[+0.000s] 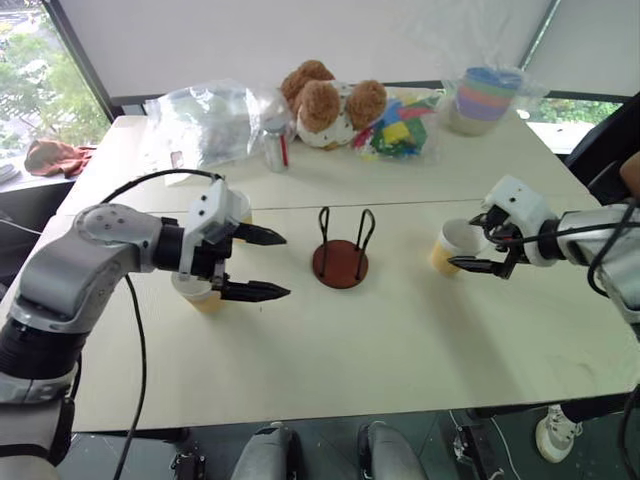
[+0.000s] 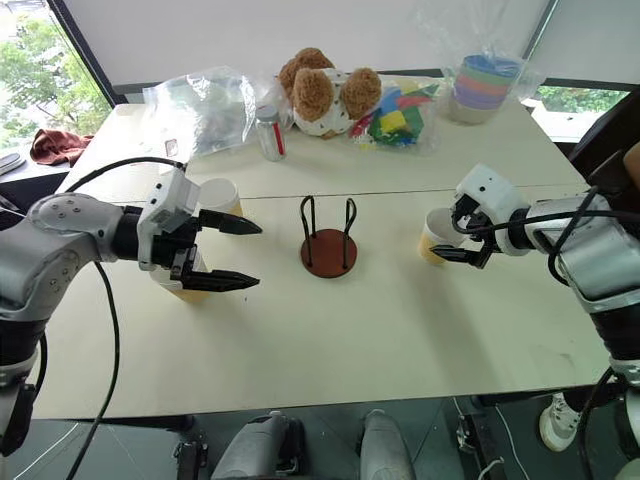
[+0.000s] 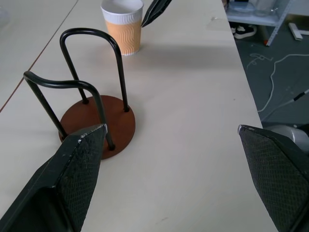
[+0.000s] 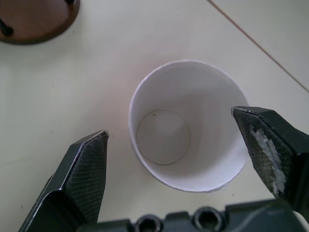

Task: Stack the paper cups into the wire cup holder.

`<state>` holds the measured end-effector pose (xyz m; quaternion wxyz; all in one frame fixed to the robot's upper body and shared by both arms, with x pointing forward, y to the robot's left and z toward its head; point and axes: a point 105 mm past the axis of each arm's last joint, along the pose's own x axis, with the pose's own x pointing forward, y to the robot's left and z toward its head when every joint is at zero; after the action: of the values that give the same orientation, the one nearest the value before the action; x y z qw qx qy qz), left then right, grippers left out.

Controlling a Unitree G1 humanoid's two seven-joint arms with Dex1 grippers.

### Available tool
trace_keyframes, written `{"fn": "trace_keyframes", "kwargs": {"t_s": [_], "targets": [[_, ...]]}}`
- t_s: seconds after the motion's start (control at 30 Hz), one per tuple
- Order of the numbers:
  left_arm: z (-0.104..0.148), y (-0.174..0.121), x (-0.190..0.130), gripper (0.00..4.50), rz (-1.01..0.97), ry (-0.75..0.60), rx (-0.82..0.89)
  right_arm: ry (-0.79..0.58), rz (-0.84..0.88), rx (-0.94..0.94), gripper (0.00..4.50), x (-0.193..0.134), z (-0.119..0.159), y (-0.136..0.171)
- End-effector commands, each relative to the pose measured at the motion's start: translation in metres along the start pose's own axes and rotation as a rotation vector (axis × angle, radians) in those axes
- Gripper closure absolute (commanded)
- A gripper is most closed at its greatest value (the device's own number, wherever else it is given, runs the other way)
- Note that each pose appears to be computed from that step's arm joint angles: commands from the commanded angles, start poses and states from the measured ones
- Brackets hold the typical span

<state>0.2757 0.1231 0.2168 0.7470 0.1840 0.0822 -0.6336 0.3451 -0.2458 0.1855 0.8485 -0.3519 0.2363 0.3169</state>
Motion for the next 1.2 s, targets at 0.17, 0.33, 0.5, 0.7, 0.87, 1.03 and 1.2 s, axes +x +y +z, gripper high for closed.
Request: {"fn": "trace_keyframes", "kwargs": {"t_s": [0.17,0.33,0.5,0.7,0.87,1.03,1.2], "targets": [[0.001,-0.001,-0.008,0.0,0.049,0.006,0.015,-0.036,0.025,-0.027,1.78,0.002,0.007,0.001],[0.001,0.002,-0.011,0.0,0.063,0.009,0.018,-0.04,0.042,-0.029,4.47,0.002,0.008,0.003],[-0.005,0.011,-0.018,0.0,0.117,0.057,0.035,-0.061,0.023,-0.046,4.47,-0.004,0.018,-0.001],[0.008,0.008,-0.026,0.0,0.092,0.004,0.009,-0.266,0.067,-0.302,4.47,-0.051,0.112,-0.017],[0.003,0.01,-0.026,0.0,0.104,0.006,-0.002,-0.409,0.278,-0.425,4.47,-0.06,0.165,0.011],[-0.002,0.015,-0.029,0.0,0.159,-0.008,-0.016,-0.435,0.44,-0.454,4.47,-0.039,0.174,0.036],[-0.009,0.014,-0.035,0.0,0.185,0.008,-0.032,-0.441,0.477,-0.436,4.47,-0.024,0.173,0.04]]}}
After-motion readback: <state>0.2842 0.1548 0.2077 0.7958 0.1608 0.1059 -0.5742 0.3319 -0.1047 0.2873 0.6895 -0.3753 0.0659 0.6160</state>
